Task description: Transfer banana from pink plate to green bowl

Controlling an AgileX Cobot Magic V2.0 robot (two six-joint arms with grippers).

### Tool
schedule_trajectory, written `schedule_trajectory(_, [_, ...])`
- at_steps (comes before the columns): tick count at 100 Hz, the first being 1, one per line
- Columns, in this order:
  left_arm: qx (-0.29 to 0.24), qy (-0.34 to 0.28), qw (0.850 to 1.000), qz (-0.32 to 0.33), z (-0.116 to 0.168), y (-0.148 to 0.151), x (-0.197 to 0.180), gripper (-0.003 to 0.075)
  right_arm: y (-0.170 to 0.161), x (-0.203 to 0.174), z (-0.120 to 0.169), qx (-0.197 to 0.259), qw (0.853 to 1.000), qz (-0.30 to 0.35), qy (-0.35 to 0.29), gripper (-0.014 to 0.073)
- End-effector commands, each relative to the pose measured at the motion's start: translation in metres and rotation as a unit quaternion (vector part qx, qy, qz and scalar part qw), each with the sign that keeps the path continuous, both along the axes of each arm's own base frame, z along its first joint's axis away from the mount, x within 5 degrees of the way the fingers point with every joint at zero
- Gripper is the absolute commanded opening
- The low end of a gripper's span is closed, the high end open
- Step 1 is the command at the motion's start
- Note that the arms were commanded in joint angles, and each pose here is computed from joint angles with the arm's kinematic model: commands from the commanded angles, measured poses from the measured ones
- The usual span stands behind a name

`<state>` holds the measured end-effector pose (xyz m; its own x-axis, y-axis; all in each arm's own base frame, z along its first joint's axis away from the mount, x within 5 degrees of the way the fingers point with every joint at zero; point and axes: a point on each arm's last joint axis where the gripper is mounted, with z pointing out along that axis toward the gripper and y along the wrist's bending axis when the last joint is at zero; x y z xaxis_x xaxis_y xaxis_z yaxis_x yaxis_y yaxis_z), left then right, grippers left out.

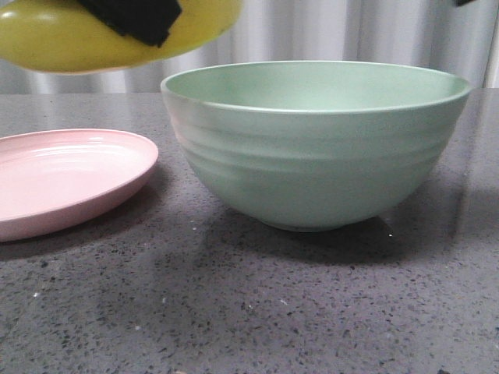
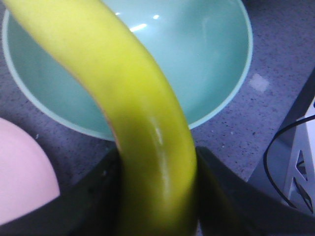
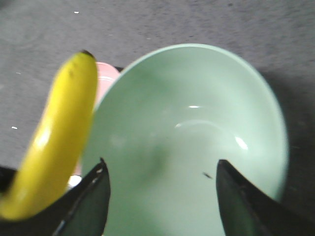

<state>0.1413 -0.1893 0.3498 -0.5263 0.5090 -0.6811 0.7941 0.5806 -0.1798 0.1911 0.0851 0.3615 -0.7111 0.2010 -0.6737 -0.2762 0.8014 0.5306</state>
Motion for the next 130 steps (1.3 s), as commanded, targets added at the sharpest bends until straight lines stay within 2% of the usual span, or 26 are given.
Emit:
schedule_trajectory(1, [-0.062, -0.035, 0.997, -0.009, 0.023, -0.006, -0.006, 0.0176, 0.011, 0.012, 0.017, 0.049, 0.998, -0.001, -0.027, 0.0405])
schedule_trajectory(36, [-0.083, -0.047, 0.995, -0.032, 0.024, -0.02, -0.015, 0.0176, 0.05, 0.028, 0.018, 0.097, 0.995, 0.029, -0.019, 0.0405])
schedule_trajectory(77, [-0.082, -0.029, 0.996, -0.031, 0.018, -0.026, -0.012, 0.0176, 0.056, 0.034, 0.012, 0.095, 0.995, 0.029, -0.014, 0.0393])
schedule_trajectory(89, [-0.083, -0.036, 0.995, -0.036, 0.019, -0.026, -0.012, 0.0176, 0.056, 0.036, 0.011, 0.091, 0.995, 0.028, -0.014, 0.0317])
schedule_trajectory(111, [-0.081, -0.049, 0.994, -0.046, 0.019, -0.026, -0.012, 0.0188, 0.056, 0.037, 0.01, 0.087, 0.996, 0.029, -0.015, 0.0094])
schedule_trajectory(122, [-0.081, -0.059, 0.994, -0.051, 0.02, -0.027, -0.012, 0.026, 0.056, 0.037, 0.01, 0.081, 0.996, 0.029, -0.018, 0.0006])
schedule_trajectory(130, [-0.08, -0.06, 0.994, -0.051, 0.02, -0.027, -0.011, 0.0328, 0.056, 0.037, 0.01, 0.08, 0.996, 0.03, -0.018, -0.0027])
